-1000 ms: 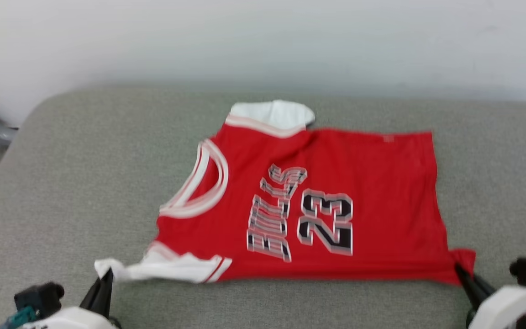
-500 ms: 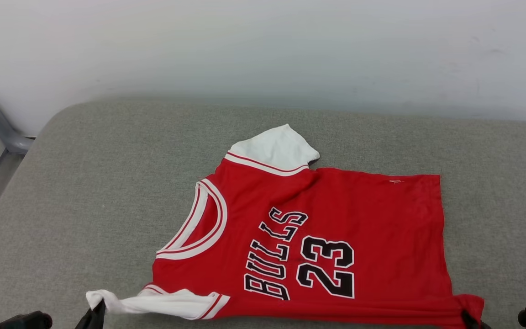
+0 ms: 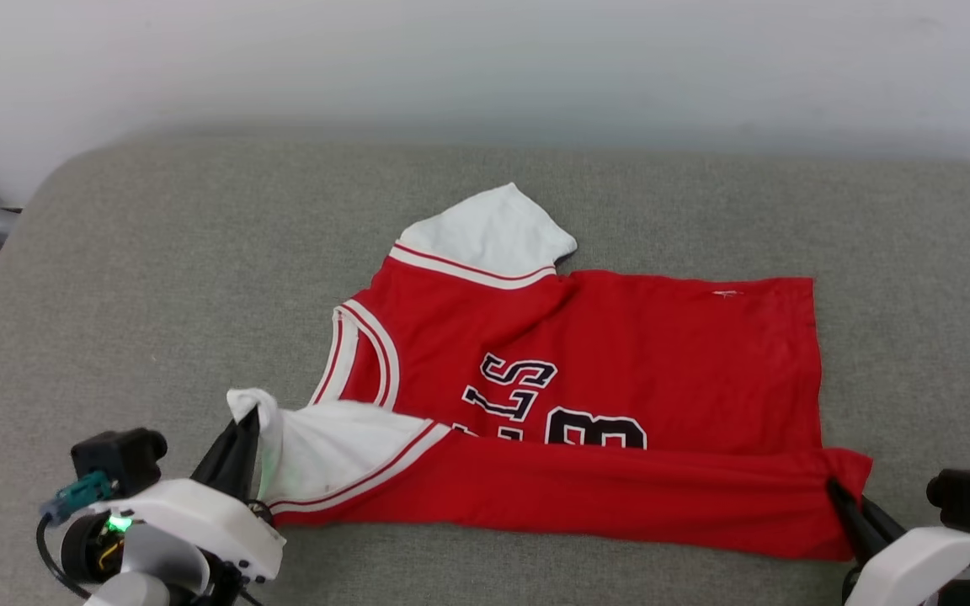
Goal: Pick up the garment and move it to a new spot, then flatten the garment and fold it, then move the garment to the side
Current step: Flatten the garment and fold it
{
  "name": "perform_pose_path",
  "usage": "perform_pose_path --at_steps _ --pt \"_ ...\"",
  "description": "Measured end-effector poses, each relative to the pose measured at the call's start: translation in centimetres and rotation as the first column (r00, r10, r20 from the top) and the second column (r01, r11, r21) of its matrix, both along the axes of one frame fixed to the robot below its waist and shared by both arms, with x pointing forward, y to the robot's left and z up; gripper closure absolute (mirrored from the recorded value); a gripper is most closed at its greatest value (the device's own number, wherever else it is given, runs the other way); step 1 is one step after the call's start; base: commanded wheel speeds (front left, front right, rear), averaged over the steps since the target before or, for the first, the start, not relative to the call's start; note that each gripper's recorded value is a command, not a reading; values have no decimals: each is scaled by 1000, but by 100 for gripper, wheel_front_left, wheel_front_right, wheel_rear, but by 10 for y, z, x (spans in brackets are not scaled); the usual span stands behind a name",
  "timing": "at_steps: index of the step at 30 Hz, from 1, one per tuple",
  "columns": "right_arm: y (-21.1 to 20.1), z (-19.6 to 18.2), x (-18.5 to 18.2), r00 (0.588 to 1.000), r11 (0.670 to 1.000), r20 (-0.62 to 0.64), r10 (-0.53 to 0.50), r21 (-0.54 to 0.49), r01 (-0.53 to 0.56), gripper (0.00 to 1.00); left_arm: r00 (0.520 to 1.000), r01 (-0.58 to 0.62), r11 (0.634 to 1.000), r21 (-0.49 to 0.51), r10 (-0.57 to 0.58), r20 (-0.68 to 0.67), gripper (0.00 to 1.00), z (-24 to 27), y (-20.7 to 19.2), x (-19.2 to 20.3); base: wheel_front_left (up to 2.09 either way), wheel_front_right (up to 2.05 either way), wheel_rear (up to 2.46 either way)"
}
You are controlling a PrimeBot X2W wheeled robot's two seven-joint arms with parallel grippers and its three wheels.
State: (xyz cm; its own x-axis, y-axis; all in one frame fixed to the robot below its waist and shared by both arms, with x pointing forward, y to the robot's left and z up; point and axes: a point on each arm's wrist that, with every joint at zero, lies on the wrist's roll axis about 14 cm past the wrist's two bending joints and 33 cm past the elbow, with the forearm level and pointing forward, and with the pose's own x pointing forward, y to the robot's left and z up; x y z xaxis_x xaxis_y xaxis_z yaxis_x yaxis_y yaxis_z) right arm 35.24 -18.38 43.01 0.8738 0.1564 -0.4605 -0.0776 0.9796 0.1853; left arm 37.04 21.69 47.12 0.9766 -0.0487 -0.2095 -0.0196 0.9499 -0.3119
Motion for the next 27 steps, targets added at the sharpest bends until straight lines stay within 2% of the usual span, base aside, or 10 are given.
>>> perform_pose_path --at_steps 8,13,14,16,18,21,22,23,24,27 --pt "3 -28 21 998 1000 -61 25 2 -25 100 999 47 999 -8 -47 -22 100 -25 -13 40 0 0 0" --pt "6 -52 21 993 999 -111 46 -3 -47 100 990 82 996 -25 -84 -113 100 -57 -22 47 0 0 0" --pt "6 -54 22 992 999 -114 48 -2 -48 93 988 89 996 -28 -91 -128 100 -61 -24 46 0 0 0" --pt "7 -58 22 992 999 -116 47 4 -47 63 983 97 995 -38 -102 -152 100 -68 -27 45 0 0 0" --pt "6 -58 22 993 999 -105 45 9 -44 0 980 103 994 -44 -109 -168 100 -73 -29 42 0 0 0" --pt "7 -49 27 998 999 -46 37 24 -36 0 981 93 995 -45 -99 -168 100 -73 -26 41 0 0 0" --pt "6 -44 29 999 999 -18 29 24 -29 0 981 87 995 -45 -94 -168 82 -72 -24 40 0 0 0" --pt "4 -37 31 1000 999 24 20 24 -20 0 982 81 996 -42 -87 -168 52 -72 -22 39 0 0 0" --pt "1 -29 35 998 1000 70 6 27 -8 0 984 73 997 -39 -79 -157 0 -69 -20 38 0 0 0" --pt "-1 -4 42 981 999 192 -20 35 13 0 990 52 998 -27 -55 -131 0 -61 -12 38 0 0 0"
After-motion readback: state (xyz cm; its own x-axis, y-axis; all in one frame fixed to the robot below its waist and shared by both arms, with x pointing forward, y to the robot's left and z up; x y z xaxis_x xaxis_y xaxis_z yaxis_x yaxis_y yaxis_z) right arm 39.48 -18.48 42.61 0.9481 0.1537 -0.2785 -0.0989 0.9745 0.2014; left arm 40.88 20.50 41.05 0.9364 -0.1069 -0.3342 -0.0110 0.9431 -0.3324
